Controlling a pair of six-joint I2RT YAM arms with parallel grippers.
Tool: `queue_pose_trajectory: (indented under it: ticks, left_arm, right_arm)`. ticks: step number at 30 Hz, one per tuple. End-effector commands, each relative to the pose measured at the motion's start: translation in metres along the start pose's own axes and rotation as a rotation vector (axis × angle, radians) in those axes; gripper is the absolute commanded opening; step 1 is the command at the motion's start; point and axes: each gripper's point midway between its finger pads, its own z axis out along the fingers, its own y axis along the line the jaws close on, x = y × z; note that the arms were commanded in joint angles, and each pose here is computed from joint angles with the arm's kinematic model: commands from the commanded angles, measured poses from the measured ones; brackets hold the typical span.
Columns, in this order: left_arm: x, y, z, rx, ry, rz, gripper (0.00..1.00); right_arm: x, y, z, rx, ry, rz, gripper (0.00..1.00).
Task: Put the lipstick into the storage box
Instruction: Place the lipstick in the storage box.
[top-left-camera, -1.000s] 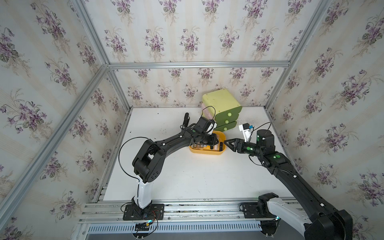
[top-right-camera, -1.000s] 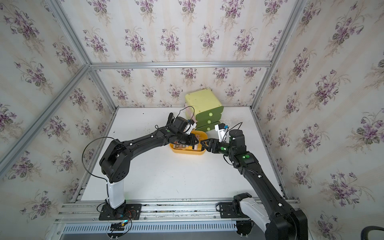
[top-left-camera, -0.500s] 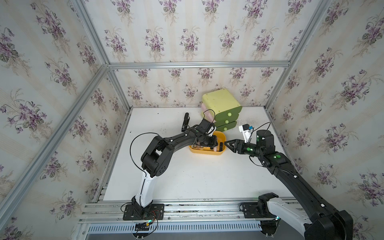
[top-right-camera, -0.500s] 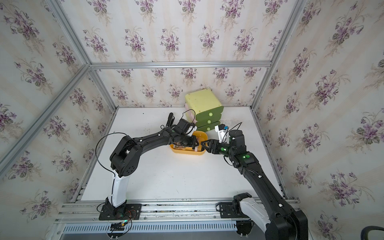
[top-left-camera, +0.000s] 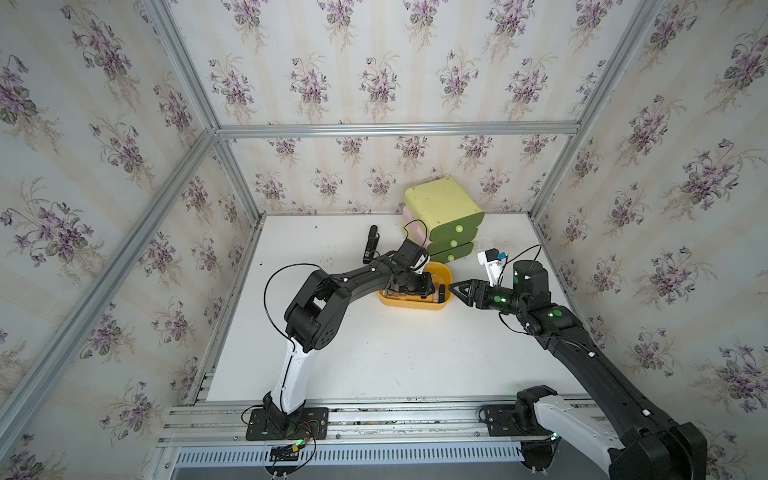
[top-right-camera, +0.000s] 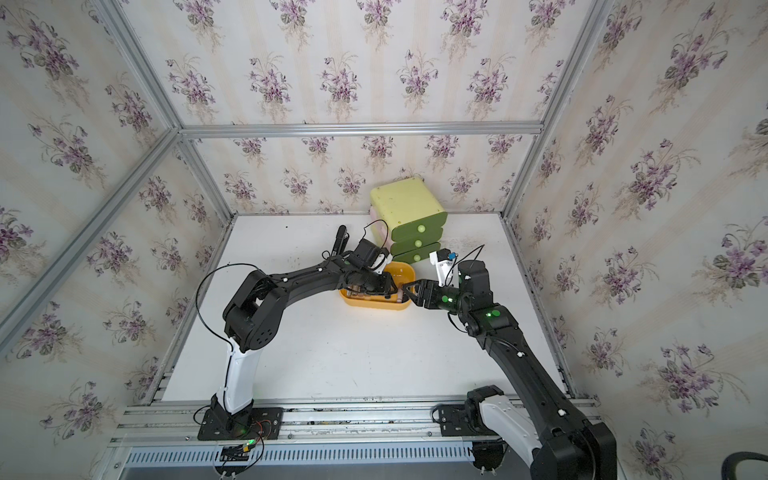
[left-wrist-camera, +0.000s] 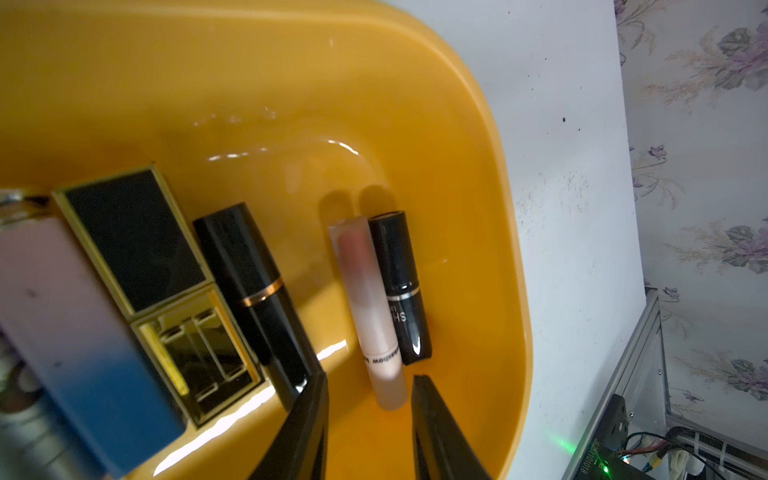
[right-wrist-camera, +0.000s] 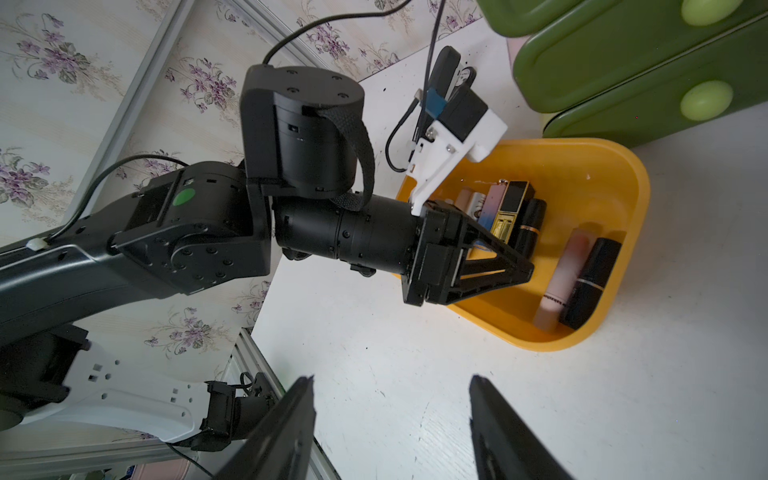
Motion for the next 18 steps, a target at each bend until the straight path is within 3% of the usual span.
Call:
queue_pose_trajectory:
  ticks: [1, 11, 18]
  left_arm:
    - [-0.005, -0.009, -0.016, 0.01, -0.029, 0.013, 0.34]
    - [0.003, -0.02, -0.086, -0.023, -0.143, 0.093, 0.35]
    - [0.023, -0.009, -0.158, -0.136, -0.259, 0.18, 0.45]
  right_arm:
    - [-0.003, 0.005, -0.002, -0.015, -0.011, -0.002, 0.62]
    - [-0.01, 0.01, -0.007, -0.026, -0.058, 0.021, 0.63]
    - [-0.029, 0.018, -0.014, -0.008, -0.111, -0.002, 0.63]
